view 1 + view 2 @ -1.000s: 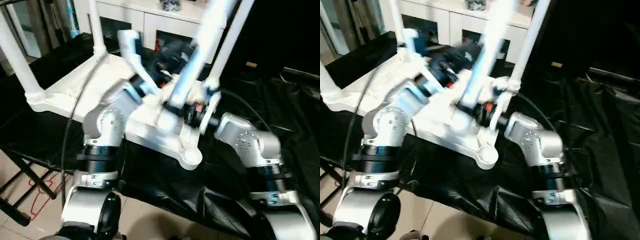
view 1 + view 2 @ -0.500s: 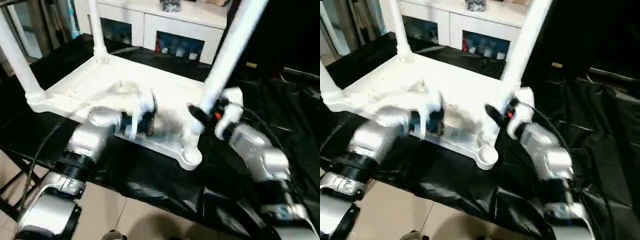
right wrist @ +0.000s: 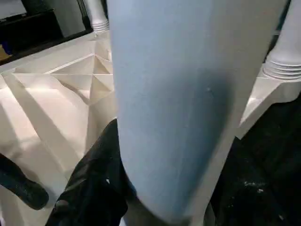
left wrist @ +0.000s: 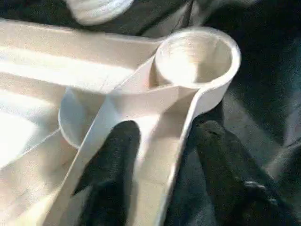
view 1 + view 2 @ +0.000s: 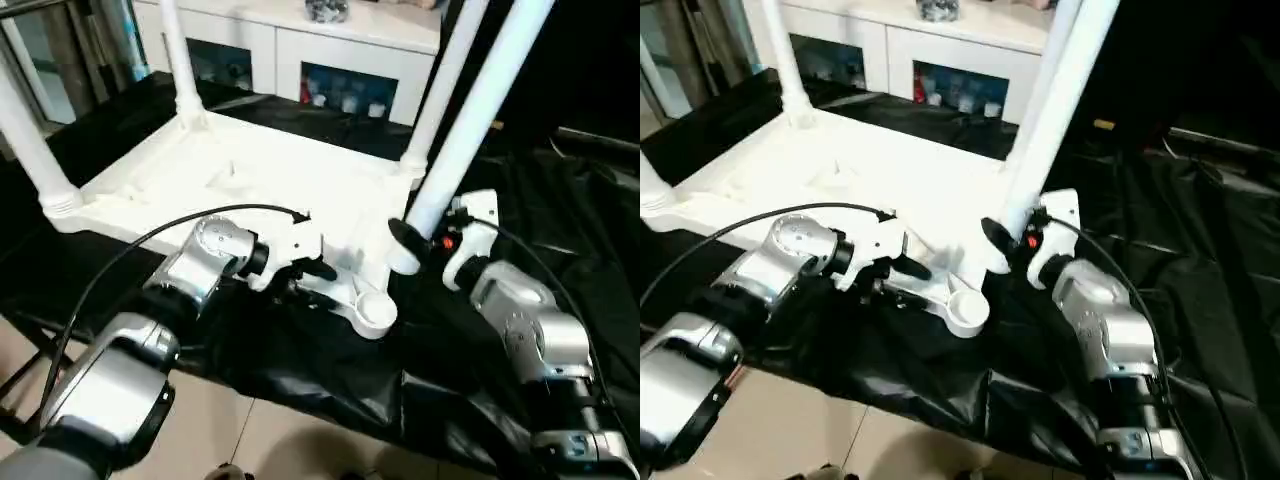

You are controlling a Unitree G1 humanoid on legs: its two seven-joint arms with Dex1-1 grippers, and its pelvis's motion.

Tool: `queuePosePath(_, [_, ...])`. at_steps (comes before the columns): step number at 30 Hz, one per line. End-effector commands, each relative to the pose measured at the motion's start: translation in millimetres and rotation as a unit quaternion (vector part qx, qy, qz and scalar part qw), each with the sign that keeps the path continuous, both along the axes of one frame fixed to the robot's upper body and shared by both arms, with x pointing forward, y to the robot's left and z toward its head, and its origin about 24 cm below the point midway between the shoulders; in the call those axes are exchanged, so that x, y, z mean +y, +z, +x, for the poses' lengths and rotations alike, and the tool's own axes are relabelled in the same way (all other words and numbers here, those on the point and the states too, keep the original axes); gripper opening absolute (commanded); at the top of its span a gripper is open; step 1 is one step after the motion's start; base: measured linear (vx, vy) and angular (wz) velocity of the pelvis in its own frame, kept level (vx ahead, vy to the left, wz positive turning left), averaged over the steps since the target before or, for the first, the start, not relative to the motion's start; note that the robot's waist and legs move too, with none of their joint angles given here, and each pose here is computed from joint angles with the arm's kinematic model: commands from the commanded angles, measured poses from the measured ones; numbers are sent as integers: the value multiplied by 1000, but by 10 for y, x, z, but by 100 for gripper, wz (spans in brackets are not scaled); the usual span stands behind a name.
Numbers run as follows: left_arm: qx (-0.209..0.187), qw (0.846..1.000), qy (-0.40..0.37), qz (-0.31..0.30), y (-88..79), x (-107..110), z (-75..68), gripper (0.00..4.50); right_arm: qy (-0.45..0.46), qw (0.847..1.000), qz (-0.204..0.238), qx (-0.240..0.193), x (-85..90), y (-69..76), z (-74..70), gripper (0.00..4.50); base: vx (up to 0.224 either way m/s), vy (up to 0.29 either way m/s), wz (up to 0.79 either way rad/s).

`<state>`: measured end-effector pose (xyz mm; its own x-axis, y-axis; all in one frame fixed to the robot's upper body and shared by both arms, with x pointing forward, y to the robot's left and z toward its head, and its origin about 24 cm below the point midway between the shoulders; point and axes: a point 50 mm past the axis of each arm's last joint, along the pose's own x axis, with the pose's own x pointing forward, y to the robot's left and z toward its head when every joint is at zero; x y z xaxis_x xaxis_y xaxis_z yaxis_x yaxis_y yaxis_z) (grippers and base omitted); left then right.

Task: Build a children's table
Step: Pick table leg, then insert table leg to table base

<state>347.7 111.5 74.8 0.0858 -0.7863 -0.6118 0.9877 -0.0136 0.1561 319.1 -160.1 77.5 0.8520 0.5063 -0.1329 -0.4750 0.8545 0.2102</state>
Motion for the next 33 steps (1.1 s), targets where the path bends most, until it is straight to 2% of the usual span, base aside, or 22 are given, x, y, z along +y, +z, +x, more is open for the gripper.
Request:
queuePosePath(1, [-13, 1000, -3, 20, 18, -2, 33, 197, -8, 1000, -8, -15, -47, 75, -9, 191, 0, 0, 0])
queuePosePath(2, [-9, 1000, -2, 26, 5, 7, 42, 180, -9, 1000, -8, -15, -53, 75, -21, 191, 0, 0, 0])
queuePosePath(5, [1, 1000, 3, 27, 0, 17, 57, 166, -10, 1000, -12, -13, -60, 68, -28, 191, 0, 0, 0])
queuePosePath(7, [3, 999, 4, 33, -7, 26, 63, 138, -10, 1000, -13, -12, -60, 64, -28, 191, 0, 0, 0])
queuePosePath(10, [7, 999, 3, 42, -28, 40, 63, 127, -8, 1000, -12, -12, -40, 66, -30, 191, 0, 0, 0])
queuePosePath(13, [4, 999, 5, 53, -39, 49, 69, 93, -6, 1000, -12, -13, -33, 68, -30, 191, 0, 0, 0])
queuePosePath(18, [39, 995, 14, 93, -117, 106, 52, 66, 3, 1000, -15, -11, -15, 67, -30, 191, 0, 0, 0])
queuePosePath(20, [52, 995, 26, 81, -120, 98, 53, 55, 5, 1000, -15, -11, -16, 72, -26, 191, 0, 0, 0])
queuePosePath(22, [95, 993, 62, 45, -124, 63, 56, 44, 14, 1000, -17, -9, -25, 86, -11, 191, 0, 0, 0])
queuePosePath(25, [126, 988, 90, 21, -154, 39, 43, 34, 22, 1000, -18, -8, -31, 103, 7, 191, 0, 0, 0])
queuePosePath(33, [125, 983, 134, 4, -269, 0, 0, 1, 36, 999, -12, 8, 0, 93, 20, 191, 0, 0, 0])
